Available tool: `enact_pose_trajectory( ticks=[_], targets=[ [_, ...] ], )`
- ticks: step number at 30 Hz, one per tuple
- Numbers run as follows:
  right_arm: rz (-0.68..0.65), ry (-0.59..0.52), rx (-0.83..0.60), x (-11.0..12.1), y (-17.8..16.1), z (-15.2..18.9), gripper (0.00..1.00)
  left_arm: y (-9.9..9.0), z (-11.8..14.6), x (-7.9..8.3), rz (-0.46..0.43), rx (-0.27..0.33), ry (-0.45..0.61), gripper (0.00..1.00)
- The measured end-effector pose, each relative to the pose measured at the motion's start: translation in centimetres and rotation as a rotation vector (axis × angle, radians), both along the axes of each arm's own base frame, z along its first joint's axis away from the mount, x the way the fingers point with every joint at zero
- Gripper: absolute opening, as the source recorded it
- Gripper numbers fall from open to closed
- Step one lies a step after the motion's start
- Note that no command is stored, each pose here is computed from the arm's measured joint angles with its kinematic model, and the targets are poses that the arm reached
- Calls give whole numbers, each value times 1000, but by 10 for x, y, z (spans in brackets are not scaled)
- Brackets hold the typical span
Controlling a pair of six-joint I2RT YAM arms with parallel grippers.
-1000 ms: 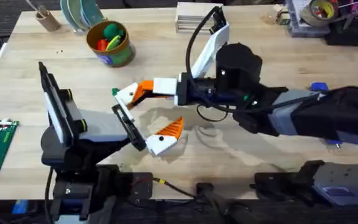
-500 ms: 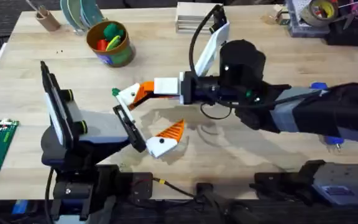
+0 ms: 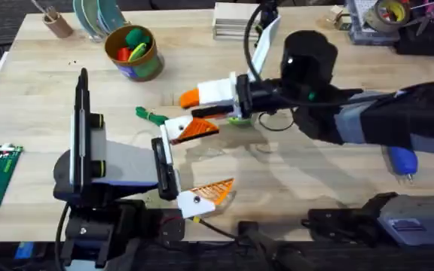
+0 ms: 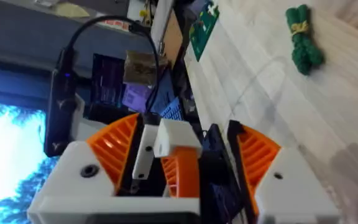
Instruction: Pick up the gripper from the table and insert it into the empty holder that is missing its gripper. Then pick up a screw, insert it into the mounting hole, and use the screwdriver to tighten it. Finally, clean up the table by picking up the vegetable and placing it into the bucket.
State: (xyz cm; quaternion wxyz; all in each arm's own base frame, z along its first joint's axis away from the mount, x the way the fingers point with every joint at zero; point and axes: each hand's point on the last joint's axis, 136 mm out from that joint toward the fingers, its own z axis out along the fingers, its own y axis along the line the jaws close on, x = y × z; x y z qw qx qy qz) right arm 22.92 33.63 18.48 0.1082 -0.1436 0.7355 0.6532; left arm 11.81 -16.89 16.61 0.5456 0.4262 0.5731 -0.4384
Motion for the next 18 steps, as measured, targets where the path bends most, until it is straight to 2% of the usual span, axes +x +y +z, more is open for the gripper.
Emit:
enact_pose_trajectory(
  ticks=[3,7,13,16,18],
  targets=[
    [-34,3,2,13,-10,0,942,0,0,-2,-10,-1,0,992],
    [-134,-1,-4,40,-28,-1,950,0,0,-2,-11,-1,0,993],
    [-385,-19,-29,97,-72,-4,954,0,0,-2,-12,-1,0,992],
    [-426,-74,-51,110,-88,-7,957,-1,0,-2,-14,-1,0,993],
    [-437,-61,-104,113,-97,-20,956,-1,0,-2,-14,-1,0,993]
  ],
)
